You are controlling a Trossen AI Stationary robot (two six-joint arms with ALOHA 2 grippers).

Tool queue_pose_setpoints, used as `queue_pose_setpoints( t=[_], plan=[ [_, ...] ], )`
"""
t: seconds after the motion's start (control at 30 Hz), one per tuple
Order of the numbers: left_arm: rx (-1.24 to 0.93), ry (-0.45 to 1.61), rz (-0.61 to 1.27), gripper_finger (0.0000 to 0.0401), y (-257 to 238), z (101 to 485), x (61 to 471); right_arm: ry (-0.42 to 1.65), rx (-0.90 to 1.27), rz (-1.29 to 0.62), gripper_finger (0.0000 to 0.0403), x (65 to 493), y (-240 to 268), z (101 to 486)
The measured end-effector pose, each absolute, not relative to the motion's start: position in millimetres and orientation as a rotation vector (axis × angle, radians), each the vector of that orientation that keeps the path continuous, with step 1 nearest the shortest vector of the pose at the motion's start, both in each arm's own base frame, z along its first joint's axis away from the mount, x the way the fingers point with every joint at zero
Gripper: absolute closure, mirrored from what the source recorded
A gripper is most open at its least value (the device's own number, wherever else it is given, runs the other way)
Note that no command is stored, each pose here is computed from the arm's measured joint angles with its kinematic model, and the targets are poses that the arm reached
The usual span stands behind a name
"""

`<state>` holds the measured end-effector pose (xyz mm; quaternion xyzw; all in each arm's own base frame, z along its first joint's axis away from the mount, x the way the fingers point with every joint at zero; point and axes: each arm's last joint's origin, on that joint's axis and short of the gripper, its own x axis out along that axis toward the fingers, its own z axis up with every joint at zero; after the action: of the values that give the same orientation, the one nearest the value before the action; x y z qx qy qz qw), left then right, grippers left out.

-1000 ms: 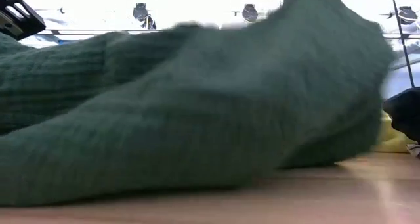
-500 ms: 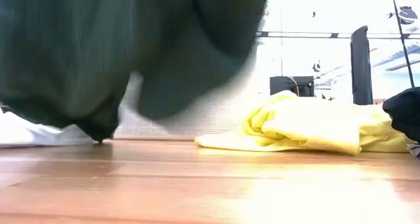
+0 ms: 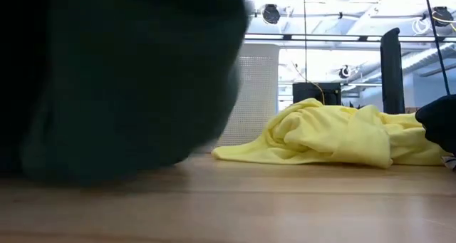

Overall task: Fold laundry
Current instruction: Fold the green shirt

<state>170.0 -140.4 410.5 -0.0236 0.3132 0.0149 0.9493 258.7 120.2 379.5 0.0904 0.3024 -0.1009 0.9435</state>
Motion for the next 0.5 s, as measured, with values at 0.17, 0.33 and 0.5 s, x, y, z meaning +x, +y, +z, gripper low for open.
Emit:
queue_pose_setpoints(
  t=[0.17, 0.33, 0.5],
  plan=[
    [-0.163, 0.968, -0.027, 0.0392, -146.6, 363.0, 170.1, 0.844, 0.261, -0.185, 0.0403, 277.4, 144.6, 337.4],
    [-0.240, 1.243, -0.103, 0.0392, -160.1, 315.3, 169.7, 0.893, 0.306, -0.121, 0.0402, 318.3, 180.6, 287.1],
    [-0.227, 1.335, -0.082, 0.0391, -163.8, 292.0, 171.2, 0.837, 0.230, -0.069, 0.0371, 361.9, 192.1, 240.2]
  ],
)
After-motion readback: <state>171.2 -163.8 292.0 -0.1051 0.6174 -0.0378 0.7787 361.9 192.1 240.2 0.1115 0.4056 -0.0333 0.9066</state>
